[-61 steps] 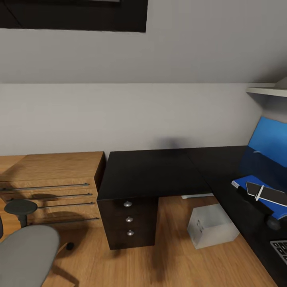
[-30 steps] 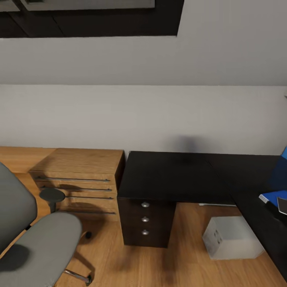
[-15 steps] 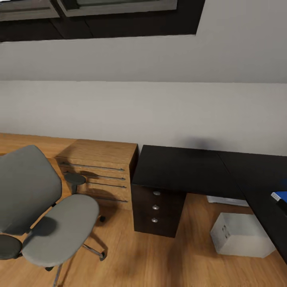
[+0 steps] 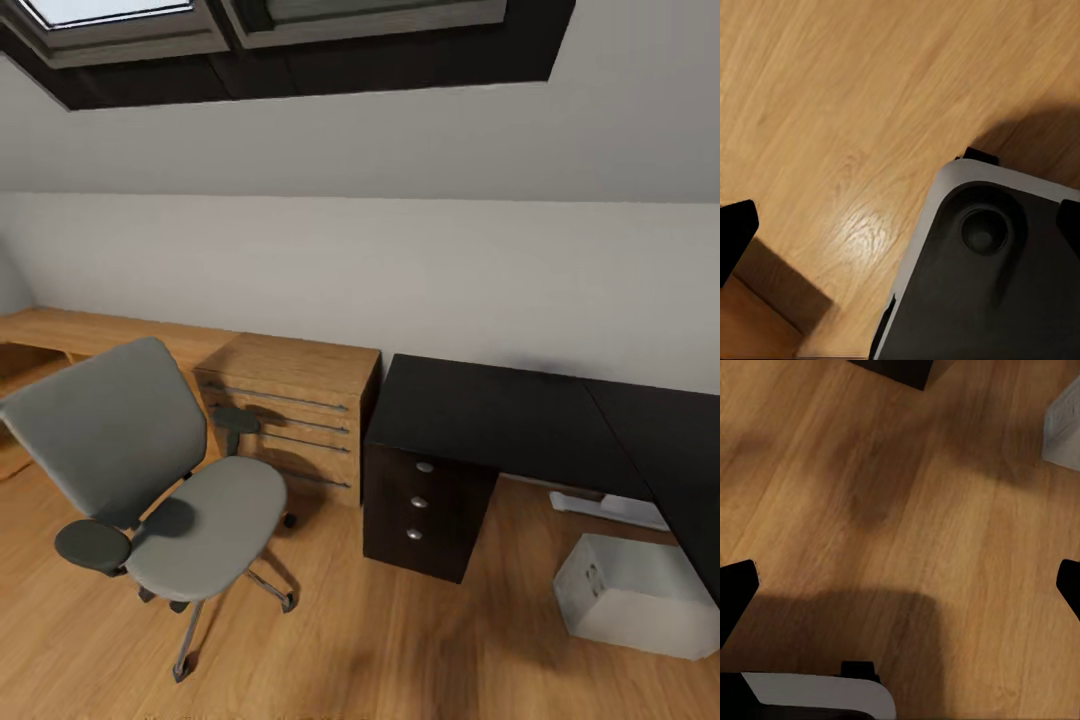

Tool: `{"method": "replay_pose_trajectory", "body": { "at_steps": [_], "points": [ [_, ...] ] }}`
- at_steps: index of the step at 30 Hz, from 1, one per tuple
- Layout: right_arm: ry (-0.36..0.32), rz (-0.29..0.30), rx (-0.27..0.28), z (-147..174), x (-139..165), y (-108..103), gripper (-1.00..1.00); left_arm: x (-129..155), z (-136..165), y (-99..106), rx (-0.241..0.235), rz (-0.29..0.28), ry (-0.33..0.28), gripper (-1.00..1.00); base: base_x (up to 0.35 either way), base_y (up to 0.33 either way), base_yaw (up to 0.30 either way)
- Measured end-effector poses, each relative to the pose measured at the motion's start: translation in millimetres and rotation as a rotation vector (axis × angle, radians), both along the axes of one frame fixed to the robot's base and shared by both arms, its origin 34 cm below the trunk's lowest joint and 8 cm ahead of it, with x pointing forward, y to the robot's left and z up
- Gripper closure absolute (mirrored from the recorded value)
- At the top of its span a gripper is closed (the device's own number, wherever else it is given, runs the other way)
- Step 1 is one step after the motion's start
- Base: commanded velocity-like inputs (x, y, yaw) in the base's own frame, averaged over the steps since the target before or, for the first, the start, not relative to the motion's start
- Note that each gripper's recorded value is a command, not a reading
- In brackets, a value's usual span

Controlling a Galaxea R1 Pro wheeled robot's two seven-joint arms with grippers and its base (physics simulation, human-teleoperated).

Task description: In the bedroom, organize the workspace by keeping the computer under the desk, ensuring the monitor is on the desk, placing the keyboard on the desk next to the monitor, placing the mouse on the desk next to the keyboard, moving the folder from the swivel chair onto the desk next to the mouse, stacking the notebook on top of the folder with the pen on top of the notebook, and positioning the swivel chair next to the desk.

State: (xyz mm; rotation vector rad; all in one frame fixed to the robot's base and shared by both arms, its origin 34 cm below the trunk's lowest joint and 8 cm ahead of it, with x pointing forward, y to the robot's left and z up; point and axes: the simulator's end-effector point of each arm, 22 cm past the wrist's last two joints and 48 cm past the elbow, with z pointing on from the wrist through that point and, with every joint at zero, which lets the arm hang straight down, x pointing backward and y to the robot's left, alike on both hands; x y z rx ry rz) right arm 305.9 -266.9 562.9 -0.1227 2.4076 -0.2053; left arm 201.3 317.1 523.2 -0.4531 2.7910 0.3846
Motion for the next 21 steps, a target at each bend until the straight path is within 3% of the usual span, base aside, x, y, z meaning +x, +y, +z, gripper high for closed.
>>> {"method": "replay_pose_trajectory", "body": {
  "at_steps": [21],
  "points": [
    [0.002,0.003,0.004,-0.4,-0.8,2.6,-1.0,-1.1,-0.2,0.0,0.0,0.002,0.004,-1.0,-0.004,0.0,0.264]
  ]
}}
